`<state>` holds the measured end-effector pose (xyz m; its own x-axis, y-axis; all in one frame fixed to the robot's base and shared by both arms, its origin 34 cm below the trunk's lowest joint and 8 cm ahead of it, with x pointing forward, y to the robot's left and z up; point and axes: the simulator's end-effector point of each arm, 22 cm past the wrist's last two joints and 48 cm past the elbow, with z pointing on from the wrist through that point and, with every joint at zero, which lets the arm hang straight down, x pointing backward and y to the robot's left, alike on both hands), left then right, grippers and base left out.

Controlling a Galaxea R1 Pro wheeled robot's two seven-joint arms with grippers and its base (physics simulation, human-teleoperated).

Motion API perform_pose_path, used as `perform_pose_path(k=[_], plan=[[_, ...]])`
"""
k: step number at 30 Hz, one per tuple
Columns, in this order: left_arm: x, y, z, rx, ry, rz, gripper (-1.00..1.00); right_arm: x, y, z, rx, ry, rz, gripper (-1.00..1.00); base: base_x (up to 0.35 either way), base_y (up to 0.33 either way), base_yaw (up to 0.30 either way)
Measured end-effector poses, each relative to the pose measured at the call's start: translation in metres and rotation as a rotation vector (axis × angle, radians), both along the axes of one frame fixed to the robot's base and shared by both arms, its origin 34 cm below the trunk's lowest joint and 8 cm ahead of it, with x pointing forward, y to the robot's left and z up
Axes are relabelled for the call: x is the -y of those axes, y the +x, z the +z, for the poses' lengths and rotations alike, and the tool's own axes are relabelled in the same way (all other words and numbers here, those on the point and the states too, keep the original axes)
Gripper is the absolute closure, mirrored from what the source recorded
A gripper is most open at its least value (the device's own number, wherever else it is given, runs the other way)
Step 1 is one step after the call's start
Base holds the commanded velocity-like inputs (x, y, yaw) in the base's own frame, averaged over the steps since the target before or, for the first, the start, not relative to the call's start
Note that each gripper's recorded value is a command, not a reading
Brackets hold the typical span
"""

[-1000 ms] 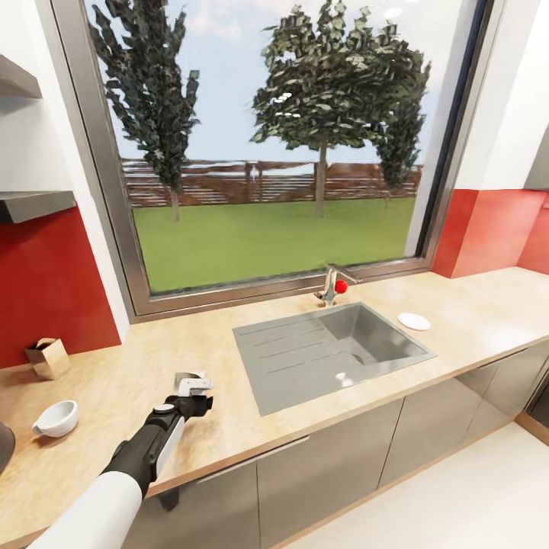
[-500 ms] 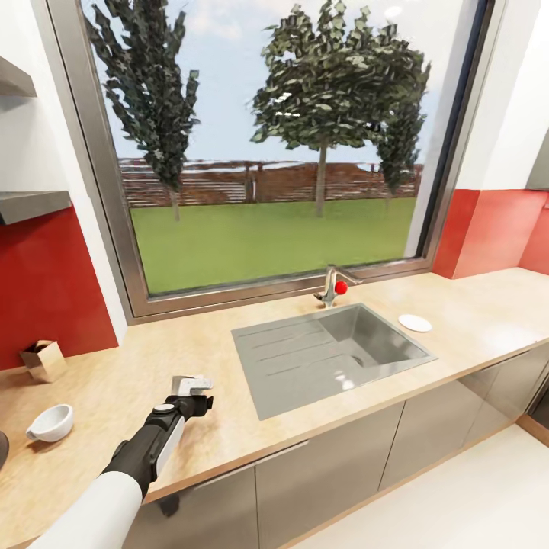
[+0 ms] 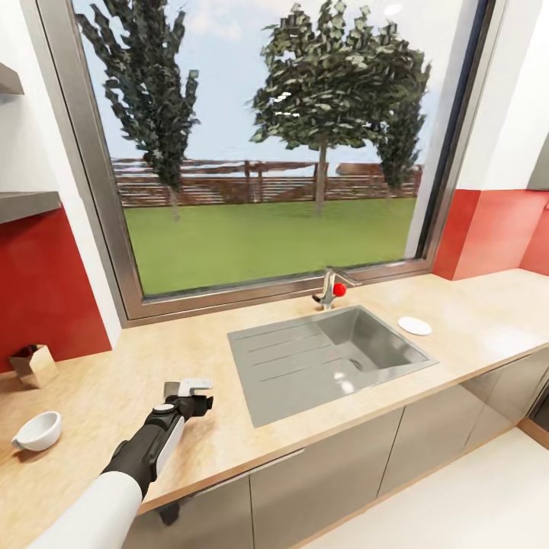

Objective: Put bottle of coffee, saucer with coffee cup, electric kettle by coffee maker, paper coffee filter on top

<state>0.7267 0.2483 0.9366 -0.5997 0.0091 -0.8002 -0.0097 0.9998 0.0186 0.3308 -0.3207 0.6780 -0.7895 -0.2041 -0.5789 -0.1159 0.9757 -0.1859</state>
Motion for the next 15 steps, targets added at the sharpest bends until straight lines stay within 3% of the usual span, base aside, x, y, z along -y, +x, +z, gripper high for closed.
perform_pose_path(k=[6,15], plan=[[-0.0004,-0.0006,-0.0003,-0.001,0.001,0.000,-1.00,0.0000,-0.0001,0.0002,0.000,0.000,0.000,-1.00,0.109,-0.001,0.000],[-0.0020,-0.0008,-0.0017,-0.004,0.002,0.002,-1.00,0.0003,0.0000,0.0000,0.000,-0.001,0.000,-1.00,0.012,0.000,0.000]])
